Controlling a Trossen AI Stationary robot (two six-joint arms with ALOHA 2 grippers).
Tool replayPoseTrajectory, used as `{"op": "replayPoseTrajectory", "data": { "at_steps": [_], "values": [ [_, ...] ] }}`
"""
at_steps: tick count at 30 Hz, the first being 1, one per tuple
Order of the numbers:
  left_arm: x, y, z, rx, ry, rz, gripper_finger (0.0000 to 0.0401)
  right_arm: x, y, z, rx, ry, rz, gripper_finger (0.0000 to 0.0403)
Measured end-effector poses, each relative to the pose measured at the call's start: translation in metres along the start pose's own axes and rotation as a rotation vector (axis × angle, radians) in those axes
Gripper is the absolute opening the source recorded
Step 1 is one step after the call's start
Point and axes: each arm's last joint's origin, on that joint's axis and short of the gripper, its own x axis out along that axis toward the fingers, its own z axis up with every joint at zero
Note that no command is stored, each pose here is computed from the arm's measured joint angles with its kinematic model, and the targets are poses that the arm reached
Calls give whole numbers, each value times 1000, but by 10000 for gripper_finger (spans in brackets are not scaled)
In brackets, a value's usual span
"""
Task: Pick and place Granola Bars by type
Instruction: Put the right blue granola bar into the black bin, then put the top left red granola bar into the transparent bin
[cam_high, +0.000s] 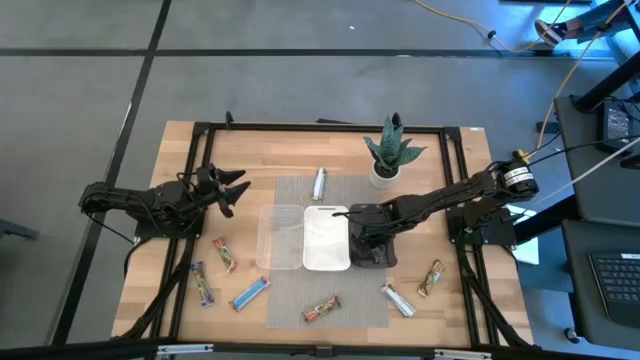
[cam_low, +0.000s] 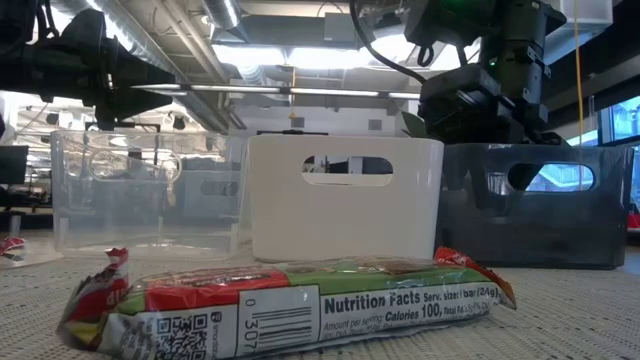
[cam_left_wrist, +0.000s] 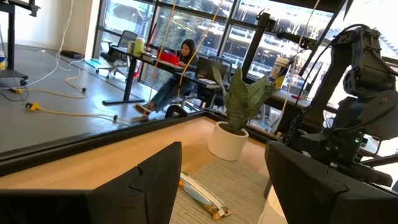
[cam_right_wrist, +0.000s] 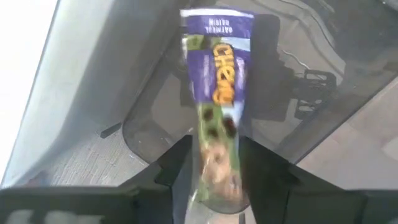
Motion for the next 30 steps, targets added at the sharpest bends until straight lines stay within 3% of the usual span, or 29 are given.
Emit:
{"op": "replayPoseTrajectory", "data": {
  "at_steps": [6, 12, 17, 22, 26, 30],
  "values": [
    [-1, -3, 5, 5, 10, -71, 225, -4, -1, -1, -22, 9, 10, 184],
    [-6, -8, 31, 50, 48, -78, 225, -47, -7, -5, -65, -133, 79, 194],
    [-7, -14, 52, 148, 222, -53, 225, -93, -25, -15, -194, -228, 132, 192],
    [7, -31, 67, 231, 391, -53, 225, -129, -49, -24, -172, -399, 112, 192],
    [26, -49, 74, 303, 563, -87, 226, -145, -62, -29, -203, -473, 105, 192],
    [40, -64, 79, 291, 819, -51, 226, -152, -66, -31, -264, -494, 120, 191]
  ]
}}
